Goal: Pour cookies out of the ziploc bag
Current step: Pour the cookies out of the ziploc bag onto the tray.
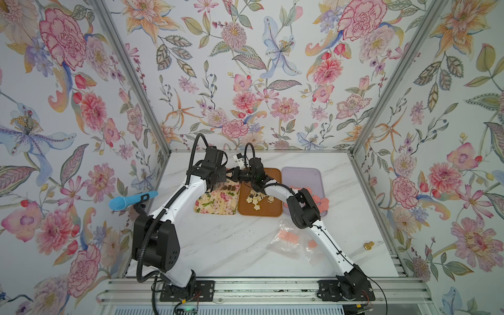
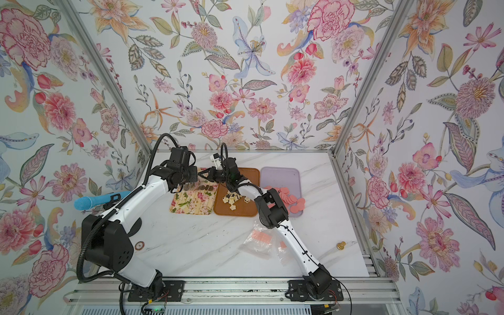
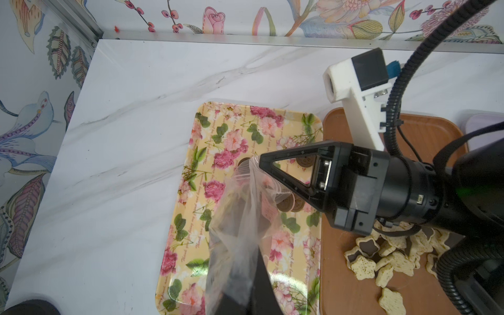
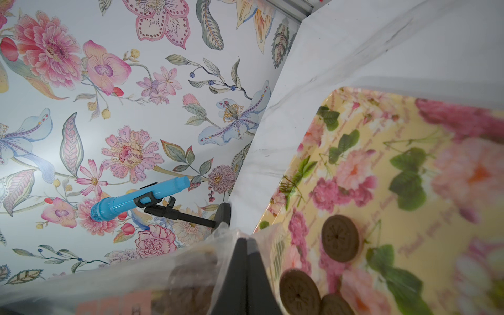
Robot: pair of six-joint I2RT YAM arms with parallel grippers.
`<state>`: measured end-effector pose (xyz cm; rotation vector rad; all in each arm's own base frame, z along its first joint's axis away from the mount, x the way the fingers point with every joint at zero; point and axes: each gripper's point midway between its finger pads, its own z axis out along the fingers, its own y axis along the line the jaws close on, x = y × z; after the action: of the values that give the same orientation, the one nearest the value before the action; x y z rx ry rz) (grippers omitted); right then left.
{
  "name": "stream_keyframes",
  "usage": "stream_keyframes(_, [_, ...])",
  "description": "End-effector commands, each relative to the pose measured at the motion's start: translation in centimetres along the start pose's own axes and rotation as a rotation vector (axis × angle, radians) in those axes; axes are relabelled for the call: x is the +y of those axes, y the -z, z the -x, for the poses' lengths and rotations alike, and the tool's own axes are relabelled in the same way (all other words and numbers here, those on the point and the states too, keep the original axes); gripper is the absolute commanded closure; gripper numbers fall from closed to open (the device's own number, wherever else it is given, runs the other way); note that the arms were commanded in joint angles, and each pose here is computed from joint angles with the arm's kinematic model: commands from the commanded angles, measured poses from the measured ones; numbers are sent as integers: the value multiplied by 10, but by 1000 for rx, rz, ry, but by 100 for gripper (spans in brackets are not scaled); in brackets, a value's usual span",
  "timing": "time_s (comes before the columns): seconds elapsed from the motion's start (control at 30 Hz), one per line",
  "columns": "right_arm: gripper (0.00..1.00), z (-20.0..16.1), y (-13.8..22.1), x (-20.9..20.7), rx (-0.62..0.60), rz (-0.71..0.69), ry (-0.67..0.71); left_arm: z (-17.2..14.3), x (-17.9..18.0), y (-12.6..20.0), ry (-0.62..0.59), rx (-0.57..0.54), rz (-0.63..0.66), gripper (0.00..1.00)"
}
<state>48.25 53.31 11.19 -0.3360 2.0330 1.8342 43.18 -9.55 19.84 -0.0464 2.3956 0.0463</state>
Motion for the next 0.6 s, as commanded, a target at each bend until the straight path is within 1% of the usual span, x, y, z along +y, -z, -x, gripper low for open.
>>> stream_keyframes(0.0, [98, 16, 6, 28, -16, 16, 26, 11, -5, 3, -33, 5, -8, 100])
stream_keyframes(0.07, [98, 16, 7, 27, -13, 11, 23, 14, -9, 8, -16, -32, -39, 100])
stream_keyframes(0.1, [98, 15, 7, 25, -14, 4, 20, 13, -9, 6, -14, -31, -45, 100])
stream_keyframes(0.17, [99, 16, 9, 21, -18, -8, 13, 2, -3, -6, -32, 46, -17, 100])
stream_keyframes(0.2, [99, 15, 9, 21, -16, -7, 12, 1, -3, -8, -37, 58, -14, 100])
stream_keyframes(0.27, [99, 15, 10, 21, -12, -11, 15, 9, -6, -2, -11, 17, -41, 100])
stream_keyframes(0.3, [99, 14, 9, 18, -11, -24, 14, 11, -4, -2, -7, 26, -39, 100])
stream_keyframes(0.37, [99, 14, 9, 13, -14, -37, 14, 6, 1, -12, -25, 92, -9, 100])
stream_keyframes(0.5, [98, 13, 8, 8, -18, -37, 10, 19, 2, -16, -22, 77, 12, 100])
stream_keyframes(0.57, [98, 13, 6, 5, -14, -37, 4, 19, 9, -24, -36, 115, 55, 100])
